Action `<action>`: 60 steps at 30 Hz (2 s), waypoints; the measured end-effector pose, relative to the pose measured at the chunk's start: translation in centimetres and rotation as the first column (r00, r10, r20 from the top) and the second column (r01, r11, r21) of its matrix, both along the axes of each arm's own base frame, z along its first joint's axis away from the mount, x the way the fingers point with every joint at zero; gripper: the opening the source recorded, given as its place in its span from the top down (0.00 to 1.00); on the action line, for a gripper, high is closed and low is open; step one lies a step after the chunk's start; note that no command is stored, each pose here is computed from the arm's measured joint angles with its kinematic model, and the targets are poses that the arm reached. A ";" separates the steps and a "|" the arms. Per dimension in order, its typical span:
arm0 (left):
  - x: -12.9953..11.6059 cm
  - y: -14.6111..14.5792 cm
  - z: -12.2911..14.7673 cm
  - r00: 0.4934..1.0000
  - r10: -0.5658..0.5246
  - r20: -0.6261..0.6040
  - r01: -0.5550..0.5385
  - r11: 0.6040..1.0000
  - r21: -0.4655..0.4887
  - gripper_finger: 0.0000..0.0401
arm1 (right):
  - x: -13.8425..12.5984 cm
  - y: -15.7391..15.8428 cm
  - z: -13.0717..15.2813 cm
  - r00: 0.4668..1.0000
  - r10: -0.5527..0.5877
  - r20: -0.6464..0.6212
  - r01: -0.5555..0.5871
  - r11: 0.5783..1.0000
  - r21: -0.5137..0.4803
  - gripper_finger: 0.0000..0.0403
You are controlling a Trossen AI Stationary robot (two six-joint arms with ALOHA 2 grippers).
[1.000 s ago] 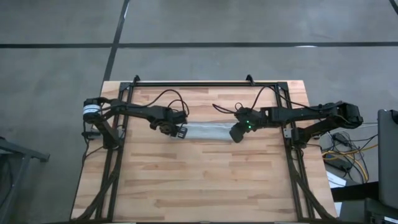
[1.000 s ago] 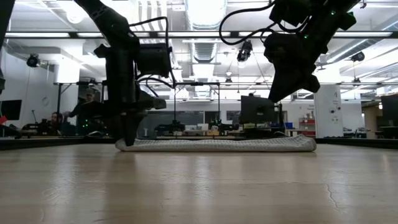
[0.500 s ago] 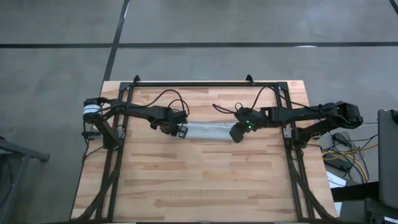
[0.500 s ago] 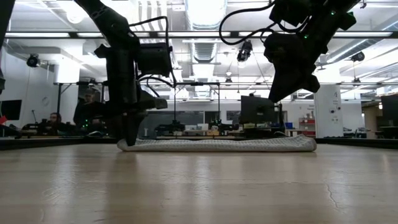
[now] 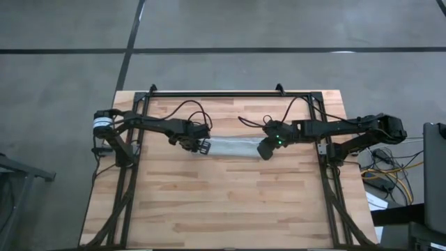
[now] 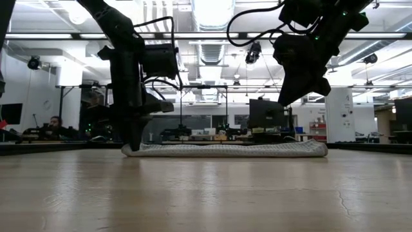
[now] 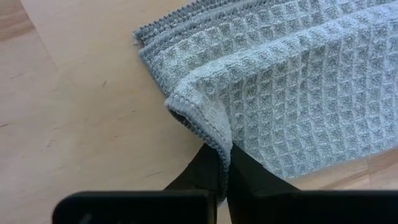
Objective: Fold microfiber towels
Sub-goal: Fold the gray on the table
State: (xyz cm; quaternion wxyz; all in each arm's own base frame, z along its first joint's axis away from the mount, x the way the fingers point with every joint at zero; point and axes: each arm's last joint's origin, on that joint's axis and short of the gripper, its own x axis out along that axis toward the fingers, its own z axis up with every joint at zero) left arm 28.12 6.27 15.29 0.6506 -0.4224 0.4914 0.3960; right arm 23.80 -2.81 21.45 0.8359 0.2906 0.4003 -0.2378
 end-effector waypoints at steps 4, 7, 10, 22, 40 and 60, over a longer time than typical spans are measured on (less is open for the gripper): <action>0.0 0.0 0.0 1.000 0.001 0.001 -0.001 1.000 0.000 0.98 | 0.0 0.0 0.0 1.000 0.000 0.000 0.000 1.000 0.000 0.83; 0.0 0.0 0.0 1.000 0.011 0.002 -0.011 1.000 -0.002 0.98 | 0.0 0.0 0.0 1.000 0.000 0.000 0.000 1.000 0.000 0.83; 0.0 0.0 0.0 1.000 0.022 0.009 -0.022 1.000 -0.004 0.98 | 0.0 0.0 0.0 1.000 0.011 -0.002 -0.011 1.000 -0.008 0.83; 1.5 0.4 1.8 0.997 0.011 0.075 -0.013 0.999 0.031 0.98 | 0.0 0.0 0.0 0.999 0.041 -0.010 -0.041 0.999 -0.030 0.83; 3.9 0.8 5.9 0.978 -0.053 0.203 0.044 0.998 0.046 0.98 | -0.7 -0.1 2.3 0.995 0.064 0.082 -0.050 0.986 -0.157 0.83; 6.6 1.1 8.2 0.886 -0.132 0.445 0.109 0.991 0.076 0.98 | -1.8 0.0 11.1 0.925 0.214 0.314 -0.095 0.930 -0.355 0.83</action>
